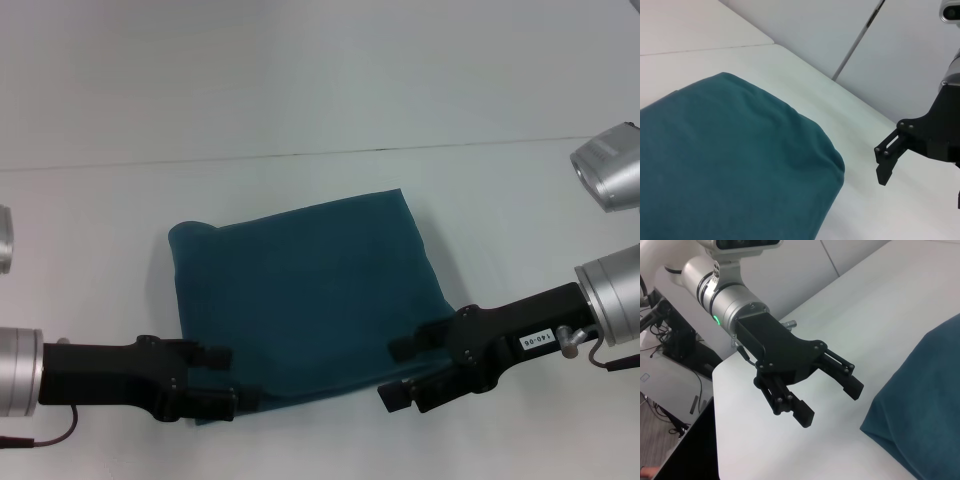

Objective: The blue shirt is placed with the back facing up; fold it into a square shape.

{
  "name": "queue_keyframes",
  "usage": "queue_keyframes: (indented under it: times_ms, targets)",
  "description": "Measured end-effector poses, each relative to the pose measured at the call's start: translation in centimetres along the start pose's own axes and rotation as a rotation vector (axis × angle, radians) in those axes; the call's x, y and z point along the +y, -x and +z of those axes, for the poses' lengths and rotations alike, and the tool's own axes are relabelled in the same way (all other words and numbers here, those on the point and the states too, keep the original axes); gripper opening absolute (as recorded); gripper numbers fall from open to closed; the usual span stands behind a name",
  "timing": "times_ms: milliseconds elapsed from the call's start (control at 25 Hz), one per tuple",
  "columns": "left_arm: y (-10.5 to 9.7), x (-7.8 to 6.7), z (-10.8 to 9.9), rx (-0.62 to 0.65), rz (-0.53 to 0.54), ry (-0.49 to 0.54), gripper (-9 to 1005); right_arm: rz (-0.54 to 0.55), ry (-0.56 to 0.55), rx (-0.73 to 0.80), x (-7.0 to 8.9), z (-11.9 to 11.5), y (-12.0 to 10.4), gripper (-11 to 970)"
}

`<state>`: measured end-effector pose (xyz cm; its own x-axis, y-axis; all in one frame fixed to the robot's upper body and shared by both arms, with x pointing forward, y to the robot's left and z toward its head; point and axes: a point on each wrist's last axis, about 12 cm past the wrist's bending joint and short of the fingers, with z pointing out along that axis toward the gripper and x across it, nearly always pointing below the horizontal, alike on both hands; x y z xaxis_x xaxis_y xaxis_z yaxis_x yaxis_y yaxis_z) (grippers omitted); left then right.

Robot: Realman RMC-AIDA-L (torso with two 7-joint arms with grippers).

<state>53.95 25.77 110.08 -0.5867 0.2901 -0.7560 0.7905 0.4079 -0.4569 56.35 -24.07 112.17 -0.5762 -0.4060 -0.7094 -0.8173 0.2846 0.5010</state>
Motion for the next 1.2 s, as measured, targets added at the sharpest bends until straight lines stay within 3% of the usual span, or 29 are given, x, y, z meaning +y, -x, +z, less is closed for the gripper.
queue_keyframes:
  times_ms: [1200]
  targets:
    - [-0.3, 0.0, -1.4, -0.009, -0.032, -0.001, 846, 0.047, -0.005, -0.01, 0.0, -1.6, -0.7, 924]
